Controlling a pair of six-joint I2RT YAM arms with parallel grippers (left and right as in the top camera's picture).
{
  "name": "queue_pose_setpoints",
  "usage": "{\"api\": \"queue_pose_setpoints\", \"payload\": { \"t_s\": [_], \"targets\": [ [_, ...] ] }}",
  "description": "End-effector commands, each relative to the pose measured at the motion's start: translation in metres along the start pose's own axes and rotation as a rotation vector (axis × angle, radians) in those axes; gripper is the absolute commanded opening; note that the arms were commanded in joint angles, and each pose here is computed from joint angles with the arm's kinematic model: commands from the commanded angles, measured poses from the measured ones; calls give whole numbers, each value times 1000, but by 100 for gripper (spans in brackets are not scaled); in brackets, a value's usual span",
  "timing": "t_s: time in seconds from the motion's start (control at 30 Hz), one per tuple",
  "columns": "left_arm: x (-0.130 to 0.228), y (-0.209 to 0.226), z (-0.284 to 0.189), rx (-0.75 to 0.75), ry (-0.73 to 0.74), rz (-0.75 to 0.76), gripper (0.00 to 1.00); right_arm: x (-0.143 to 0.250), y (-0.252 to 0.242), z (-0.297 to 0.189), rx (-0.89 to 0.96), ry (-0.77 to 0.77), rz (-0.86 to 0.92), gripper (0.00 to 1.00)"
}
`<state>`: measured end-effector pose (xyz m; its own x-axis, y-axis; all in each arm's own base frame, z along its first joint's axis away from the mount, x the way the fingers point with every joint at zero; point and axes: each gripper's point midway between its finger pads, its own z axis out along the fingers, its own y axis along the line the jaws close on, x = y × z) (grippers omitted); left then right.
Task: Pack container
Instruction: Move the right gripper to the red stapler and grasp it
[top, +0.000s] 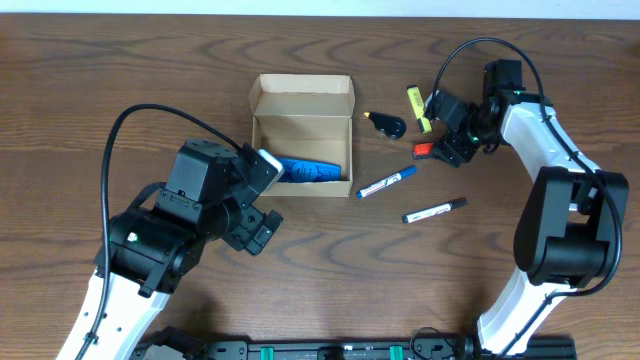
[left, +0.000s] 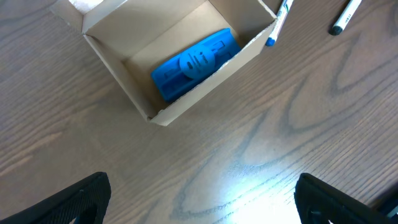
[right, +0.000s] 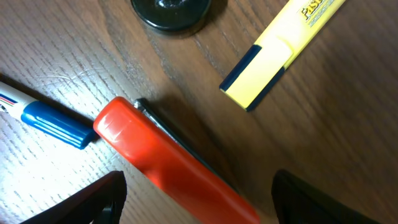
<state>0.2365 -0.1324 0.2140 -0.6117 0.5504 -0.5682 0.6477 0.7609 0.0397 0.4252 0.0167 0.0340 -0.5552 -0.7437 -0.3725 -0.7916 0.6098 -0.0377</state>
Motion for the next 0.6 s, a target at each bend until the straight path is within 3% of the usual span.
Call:
{"api": "queue_pose_setpoints", "payload": {
  "t_s": [0.0,0.37,0.57],
  "targets": [
    [-5,1,-6,-4,-22,-4,95,6,-1,12,-27,-2,-10,77],
    [-5,1,-6,-4,-22,-4,95,23,-4,39,-35,53,1,67],
    [-5,1,-6,-4,-22,-4,95,25,-6,41,-30,65,14,36]
  ]
}}
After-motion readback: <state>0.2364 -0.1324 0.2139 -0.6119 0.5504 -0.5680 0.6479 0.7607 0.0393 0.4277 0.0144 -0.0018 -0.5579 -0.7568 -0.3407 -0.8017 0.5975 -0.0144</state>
